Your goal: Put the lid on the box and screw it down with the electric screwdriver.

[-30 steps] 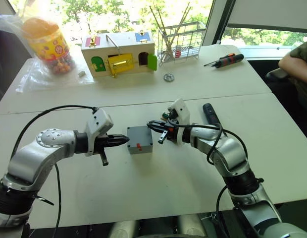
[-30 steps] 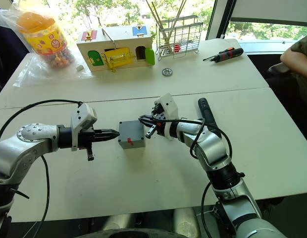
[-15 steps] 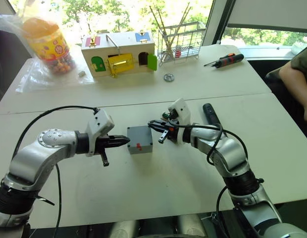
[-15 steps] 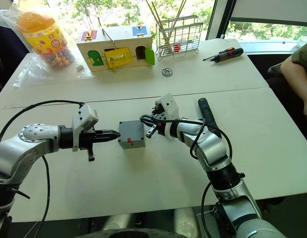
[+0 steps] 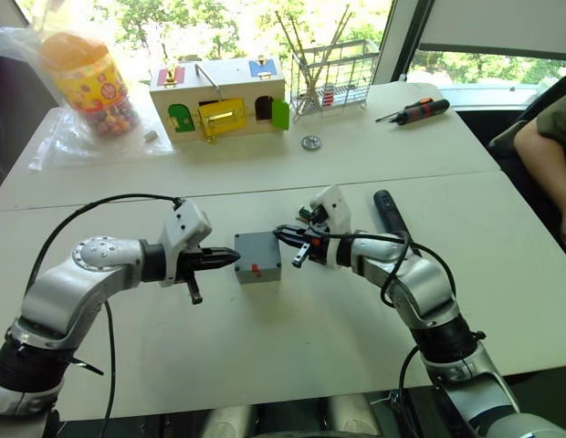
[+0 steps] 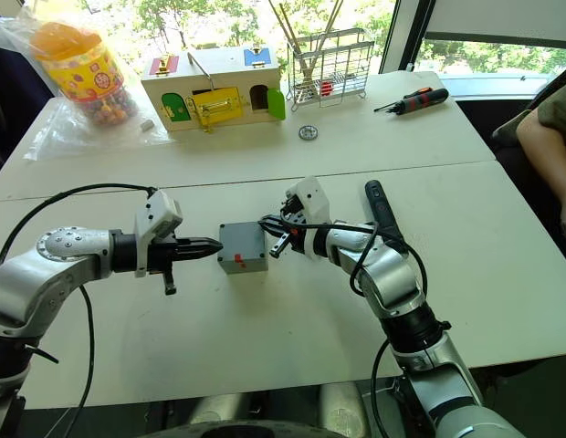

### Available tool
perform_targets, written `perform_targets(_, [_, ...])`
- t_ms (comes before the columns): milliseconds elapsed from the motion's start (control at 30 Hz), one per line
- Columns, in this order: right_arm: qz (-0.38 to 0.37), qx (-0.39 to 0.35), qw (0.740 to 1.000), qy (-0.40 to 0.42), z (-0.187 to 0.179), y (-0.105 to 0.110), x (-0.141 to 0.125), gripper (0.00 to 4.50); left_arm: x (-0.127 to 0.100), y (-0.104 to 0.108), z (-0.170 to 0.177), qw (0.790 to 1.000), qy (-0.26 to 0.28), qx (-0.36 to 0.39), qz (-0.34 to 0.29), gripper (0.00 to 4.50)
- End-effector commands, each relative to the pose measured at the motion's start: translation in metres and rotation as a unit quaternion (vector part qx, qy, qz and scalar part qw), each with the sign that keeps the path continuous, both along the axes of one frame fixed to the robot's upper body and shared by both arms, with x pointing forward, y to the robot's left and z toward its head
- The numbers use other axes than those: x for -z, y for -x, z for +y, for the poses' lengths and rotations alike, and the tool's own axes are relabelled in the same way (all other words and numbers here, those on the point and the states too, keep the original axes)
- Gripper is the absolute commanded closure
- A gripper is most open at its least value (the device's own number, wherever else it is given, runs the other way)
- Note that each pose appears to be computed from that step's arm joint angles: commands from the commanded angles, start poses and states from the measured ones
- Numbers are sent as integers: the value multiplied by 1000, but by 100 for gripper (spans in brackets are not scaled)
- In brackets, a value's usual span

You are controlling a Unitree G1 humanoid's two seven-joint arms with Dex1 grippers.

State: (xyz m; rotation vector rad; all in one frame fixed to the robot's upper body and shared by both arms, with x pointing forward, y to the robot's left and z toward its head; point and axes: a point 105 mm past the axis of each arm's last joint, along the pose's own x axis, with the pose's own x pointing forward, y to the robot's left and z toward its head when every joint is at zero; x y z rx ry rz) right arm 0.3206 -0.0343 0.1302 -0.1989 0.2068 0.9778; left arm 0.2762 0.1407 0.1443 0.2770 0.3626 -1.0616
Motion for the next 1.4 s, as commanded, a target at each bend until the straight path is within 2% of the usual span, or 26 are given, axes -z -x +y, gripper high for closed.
perform_targets(33, [-20,-20,1000,-1,7,2,-8,311,-8,-1,-2,1000,-1,9,-19,450])
perform_targets(167, [-22,-22,999,7,3,2,-8,109,-8,-1,-2,1000,-1,11,-21,450])
perform_targets(233, [-26,-19,999,9,1,2,-11,25,-9,-1,-3,1000,3,13,-21,450])
perform_targets(267, [-28,-18,999,9,-1,2,-12,3,-10,-1,-4,1000,5,15,-21,450])
perform_targets(367, [-38,-9,999,-5,-12,3,-33,3,-17,-3,-7,999,20,24,-23,450])
perform_targets(500, [-38,30,998,-35,-52,4,-82,3,-36,2,-18,996,36,72,-34,450])
perform_targets(567, [-21,64,998,-3,-88,4,-101,3,-44,10,-28,991,28,121,-43,450])
perform_targets(667, [11,104,993,53,-126,8,-108,3,-48,18,-38,984,17,170,-49,450])
perform_targets(800, [127,192,962,148,-189,11,-91,3,-51,26,-52,970,2,234,-70,450])
perform_targets(900, [200,215,936,194,-211,14,-76,3,-50,26,-60,964,-7,254,-82,450])
perform_targets(1133, [325,201,905,188,-222,2,-62,3,-44,29,-60,955,-44,276,-98,450])
perform_targets(1400, [401,188,876,193,-213,-15,-43,3,-40,30,-58,961,-46,252,-101,450])
